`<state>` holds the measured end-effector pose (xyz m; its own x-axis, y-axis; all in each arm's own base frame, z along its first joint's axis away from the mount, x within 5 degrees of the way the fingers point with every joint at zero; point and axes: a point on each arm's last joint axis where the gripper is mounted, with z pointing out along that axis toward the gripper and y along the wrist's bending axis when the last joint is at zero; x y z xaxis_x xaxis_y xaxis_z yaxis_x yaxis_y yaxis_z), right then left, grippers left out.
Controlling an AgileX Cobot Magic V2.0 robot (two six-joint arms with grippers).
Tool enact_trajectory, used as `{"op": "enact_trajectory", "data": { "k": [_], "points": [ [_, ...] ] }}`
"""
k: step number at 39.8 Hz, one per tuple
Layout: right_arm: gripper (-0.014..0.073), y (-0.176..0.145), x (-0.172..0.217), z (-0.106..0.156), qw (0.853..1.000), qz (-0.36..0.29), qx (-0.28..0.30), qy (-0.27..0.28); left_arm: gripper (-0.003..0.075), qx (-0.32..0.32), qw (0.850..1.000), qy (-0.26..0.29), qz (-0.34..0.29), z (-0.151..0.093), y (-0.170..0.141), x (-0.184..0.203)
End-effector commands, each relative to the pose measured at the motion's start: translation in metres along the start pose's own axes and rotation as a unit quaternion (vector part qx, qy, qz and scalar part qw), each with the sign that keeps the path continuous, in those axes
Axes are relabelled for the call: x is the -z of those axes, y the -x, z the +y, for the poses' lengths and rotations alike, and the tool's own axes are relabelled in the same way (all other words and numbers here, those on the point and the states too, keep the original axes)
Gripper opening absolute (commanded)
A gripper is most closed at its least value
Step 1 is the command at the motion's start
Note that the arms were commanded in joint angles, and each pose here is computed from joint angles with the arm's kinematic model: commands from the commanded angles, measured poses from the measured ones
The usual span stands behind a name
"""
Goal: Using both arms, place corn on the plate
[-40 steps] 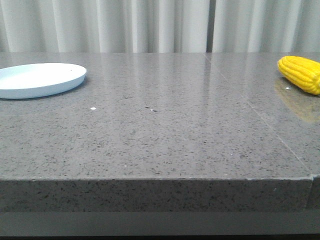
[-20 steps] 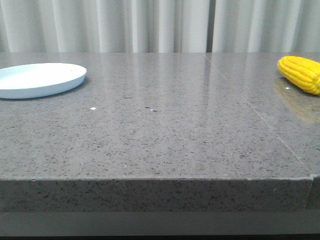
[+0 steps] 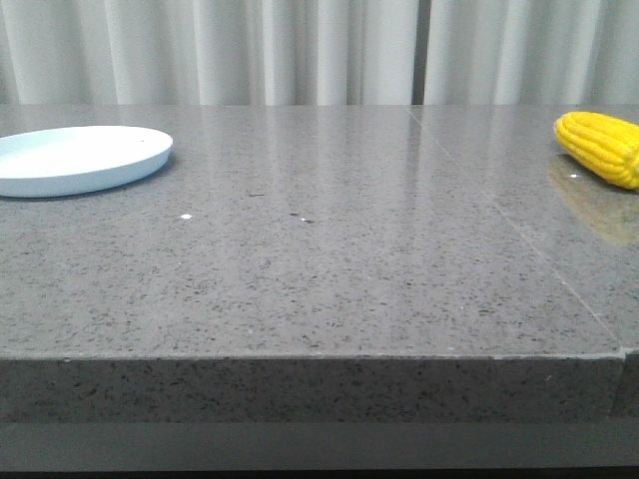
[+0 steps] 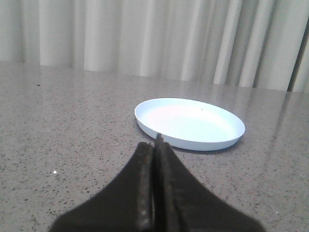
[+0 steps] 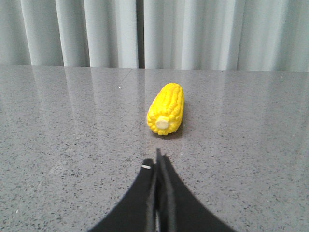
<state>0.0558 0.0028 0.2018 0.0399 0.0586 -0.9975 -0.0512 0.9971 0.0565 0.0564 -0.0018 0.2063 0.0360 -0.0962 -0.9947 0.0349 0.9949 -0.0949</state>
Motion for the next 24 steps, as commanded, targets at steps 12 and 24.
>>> {"op": "enact_trajectory", "data": {
  "k": [12, 24],
  "points": [
    [-0.0059, 0.022, 0.003, 0.001, 0.996, -0.093, 0.008, -0.001, -0.0020, 0.002, 0.998, -0.006, -0.066, 0.000, 0.006, 0.001],
    [-0.0059, 0.059, 0.011, 0.003, 0.996, -0.086, -0.013, 0.004, -0.0020, -0.005, 0.986, -0.014, -0.169, -0.004, 0.049, 0.010]
  ]
}}
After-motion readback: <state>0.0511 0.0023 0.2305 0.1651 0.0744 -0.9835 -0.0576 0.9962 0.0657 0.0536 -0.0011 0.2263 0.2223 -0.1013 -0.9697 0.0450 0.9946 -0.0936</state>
